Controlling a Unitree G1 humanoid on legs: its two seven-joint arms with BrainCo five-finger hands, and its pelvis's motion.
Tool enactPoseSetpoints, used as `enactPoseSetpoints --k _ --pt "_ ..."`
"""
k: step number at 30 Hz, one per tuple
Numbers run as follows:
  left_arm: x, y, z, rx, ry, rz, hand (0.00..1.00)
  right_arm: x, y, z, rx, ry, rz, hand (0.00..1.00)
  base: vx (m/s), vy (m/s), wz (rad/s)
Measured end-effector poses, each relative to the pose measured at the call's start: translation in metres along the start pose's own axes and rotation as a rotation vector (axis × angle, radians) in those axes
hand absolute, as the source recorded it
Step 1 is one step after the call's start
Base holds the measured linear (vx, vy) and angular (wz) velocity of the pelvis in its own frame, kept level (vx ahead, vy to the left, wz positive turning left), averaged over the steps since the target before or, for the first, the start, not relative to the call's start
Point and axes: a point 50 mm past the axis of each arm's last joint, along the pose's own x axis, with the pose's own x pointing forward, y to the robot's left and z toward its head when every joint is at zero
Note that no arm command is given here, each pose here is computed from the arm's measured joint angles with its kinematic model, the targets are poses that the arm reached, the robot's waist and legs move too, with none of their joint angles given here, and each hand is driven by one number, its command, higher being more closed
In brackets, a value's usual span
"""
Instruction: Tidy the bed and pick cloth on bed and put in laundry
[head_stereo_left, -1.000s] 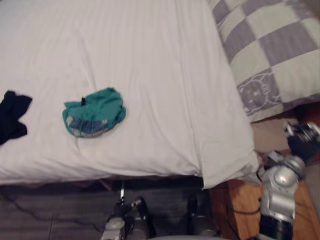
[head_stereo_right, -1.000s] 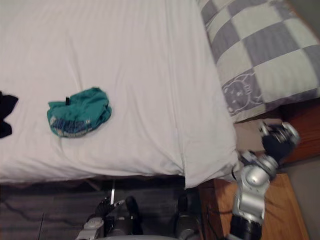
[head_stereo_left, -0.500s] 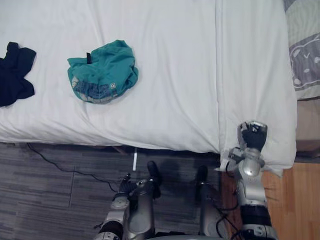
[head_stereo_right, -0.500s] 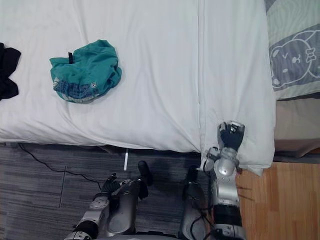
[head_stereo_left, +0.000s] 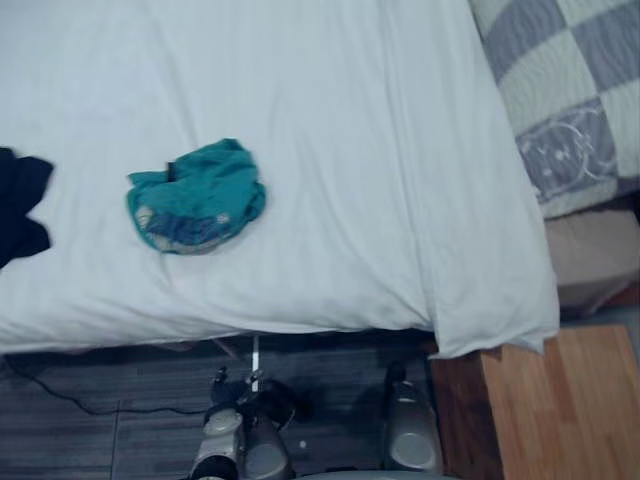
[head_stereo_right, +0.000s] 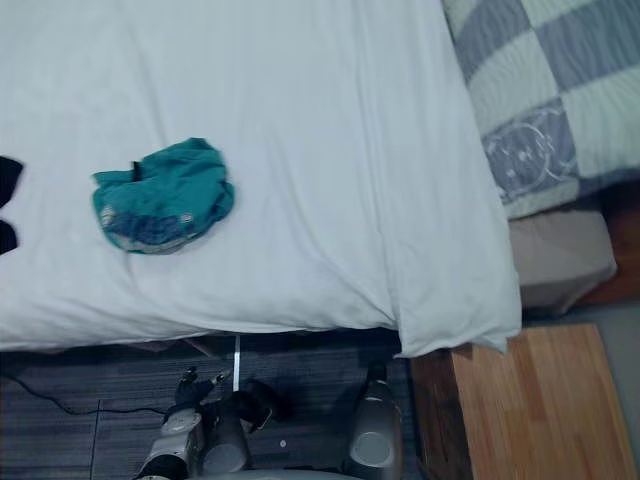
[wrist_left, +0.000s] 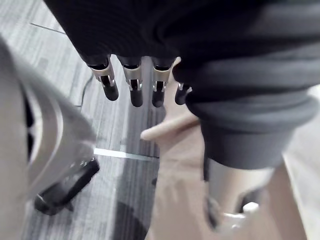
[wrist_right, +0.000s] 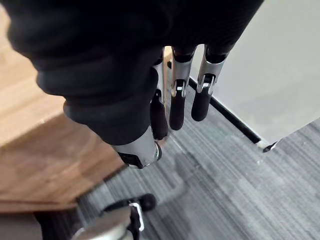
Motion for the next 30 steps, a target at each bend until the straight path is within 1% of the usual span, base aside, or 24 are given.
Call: enactPoseSetpoints --k 2,5,6,7,8,9,11,13,15,18,19,20,24,27,30 --pt "-0.001 -0.002 -0.006 0.028 0.017 -0.013 0.00 0.002 -0.003 0.007 -0.025 -0.026 0.000 0.00 -0.03 0.442 0.28" --pt "-0.009 -0.015 -0.026 0.135 0.060 -0.083 0.00 0.009 -0.017 0.031 -0.042 -0.090 -0.026 0.00 -0.02 0.641 0.28" --pt "-0.004 -0.013 -0.018 0.187 0.036 -0.094 0.00 0.010 -0.002 0.041 -0.030 -0.099 0.017 0.00 -0.09 0.770 0.07" --pt "-0.001 -0.008 -0.014 0.214 0.029 -0.087 0.00 0.009 0.007 0.039 -0.026 -0.085 0.038 0.00 -0.14 0.890 -0.26" --pt "0.004 0.009 -0.013 0.246 0.031 -0.048 0.00 0.006 0.025 0.038 -0.009 -0.073 0.064 0.00 -0.10 0.527 -0.44" --pt "0.005 0.018 -0.015 0.252 0.036 -0.025 0.00 0.006 0.026 0.038 -0.020 -0.071 0.063 0.00 -0.09 0.590 -0.49" --pt "0.003 0.030 -0.025 0.268 0.062 -0.004 0.00 0.006 0.026 0.034 -0.092 -0.073 0.095 0.00 -0.04 0.521 -0.29" --pt "0.000 0.029 -0.034 0.262 0.091 -0.015 0.00 0.003 0.032 0.039 -0.075 -0.104 0.112 0.00 -0.03 0.366 -0.24" --pt "-0.003 0.018 -0.037 0.234 0.109 -0.058 0.00 -0.001 0.037 0.045 -0.069 -0.156 0.153 0.00 -0.05 0.195 0.06" --pt "-0.014 -0.025 -0.039 0.192 0.116 -0.196 0.00 -0.002 0.035 0.054 -0.126 -0.209 0.180 0.00 -0.05 0.093 0.25" --pt "-0.018 -0.036 -0.040 0.178 0.113 -0.233 0.00 -0.001 0.034 0.057 -0.143 -0.215 0.182 0.00 -0.02 0.034 0.27" --pt "-0.021 -0.040 -0.042 0.168 0.116 -0.242 0.00 -0.001 0.034 0.058 -0.169 -0.221 0.182 0.00 -0.02 -0.046 0.15" --pt "-0.020 -0.037 -0.033 0.115 0.071 -0.223 0.00 0.001 0.033 0.062 -0.243 -0.231 0.177 0.00 -0.04 -0.043 -0.18" --pt "-0.021 -0.039 -0.035 0.111 0.071 -0.228 0.00 0.000 0.039 0.070 -0.247 -0.248 0.186 0.00 0.05 0.053 -0.35" --pt "-0.024 -0.044 -0.039 0.125 0.087 -0.247 0.00 0.001 0.039 0.074 -0.251 -0.256 0.184 0.00 0.16 0.269 -0.11"
